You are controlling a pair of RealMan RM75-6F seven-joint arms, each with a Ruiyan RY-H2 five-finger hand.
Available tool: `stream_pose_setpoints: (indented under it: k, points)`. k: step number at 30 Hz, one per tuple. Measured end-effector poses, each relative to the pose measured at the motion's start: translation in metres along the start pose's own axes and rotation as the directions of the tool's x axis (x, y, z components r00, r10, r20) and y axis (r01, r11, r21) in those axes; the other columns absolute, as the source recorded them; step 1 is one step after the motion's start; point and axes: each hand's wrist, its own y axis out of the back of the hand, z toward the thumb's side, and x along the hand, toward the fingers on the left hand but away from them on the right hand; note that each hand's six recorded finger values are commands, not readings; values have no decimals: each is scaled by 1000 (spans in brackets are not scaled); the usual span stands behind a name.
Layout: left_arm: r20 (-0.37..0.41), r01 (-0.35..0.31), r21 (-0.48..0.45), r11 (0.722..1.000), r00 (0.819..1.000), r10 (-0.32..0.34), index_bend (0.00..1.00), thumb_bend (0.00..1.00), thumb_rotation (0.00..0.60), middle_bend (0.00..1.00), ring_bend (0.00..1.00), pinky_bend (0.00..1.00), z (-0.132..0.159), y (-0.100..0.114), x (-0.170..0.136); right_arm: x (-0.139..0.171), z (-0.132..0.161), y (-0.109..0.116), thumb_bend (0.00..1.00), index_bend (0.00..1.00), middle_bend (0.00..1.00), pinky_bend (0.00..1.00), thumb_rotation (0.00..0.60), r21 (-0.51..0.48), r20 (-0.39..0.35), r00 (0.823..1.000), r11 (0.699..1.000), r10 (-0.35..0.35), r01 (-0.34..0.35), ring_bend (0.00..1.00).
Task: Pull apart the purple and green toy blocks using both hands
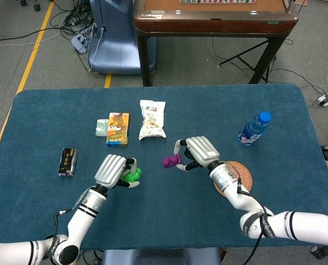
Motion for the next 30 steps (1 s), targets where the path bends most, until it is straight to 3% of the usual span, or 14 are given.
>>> stream_pose_setpoints:
  k: [4,7,10,12,16,19,23,26,28,30]
  points:
    - [3,46,50,998,999,-46,699,69,600,1000,1000,1000,1,-13,2,-2,-14,-16,153,439,1000,1000,600,84,36,999,996,6,-9,1000]
    - [-8,89,80,993,996,-88,505,69,600,1000,1000,1000,-1,-23,2,-2,-25,-26,17,276,994,1000,600,117,64,998,993,11,-18,1000]
    - [-14,107,112,988,994,-106,313,69,600,1000,1000,1000,-3,-28,2,0,-30,-29,0,140,962,1000,600,133,81,997,991,14,-25,1000]
    - [-17,102,132,986,995,-101,251,69,600,1000,991,1000,-5,-27,1,3,-32,-27,0,74,926,1000,600,138,83,997,990,6,-18,989]
    - [-23,70,163,984,997,-67,200,68,600,987,913,1000,-11,-17,-7,11,-32,-16,0,53,820,993,600,151,74,997,988,-30,19,905]
    - [-43,34,193,981,999,-26,199,68,600,863,825,1000,-23,-2,-16,23,-34,-3,0,54,712,955,600,174,68,995,983,-71,59,811]
    - [-99,-27,246,969,994,53,199,68,600,623,685,962,-48,27,-38,45,-43,13,0,115,542,831,600,213,76,991,972,-113,95,633]
    - [-134,-61,290,955,985,104,196,61,600,453,526,847,-68,48,-56,63,-53,24,0,133,425,656,600,250,87,988,963,-127,102,490]
    - [-153,-63,312,948,981,116,194,47,600,360,419,720,-81,58,-67,77,-62,30,0,134,360,539,600,274,100,987,957,-129,97,396]
    - [-172,-65,329,942,977,127,197,38,563,302,335,558,-95,71,-80,94,-75,36,0,135,318,487,600,294,122,984,951,-132,91,341]
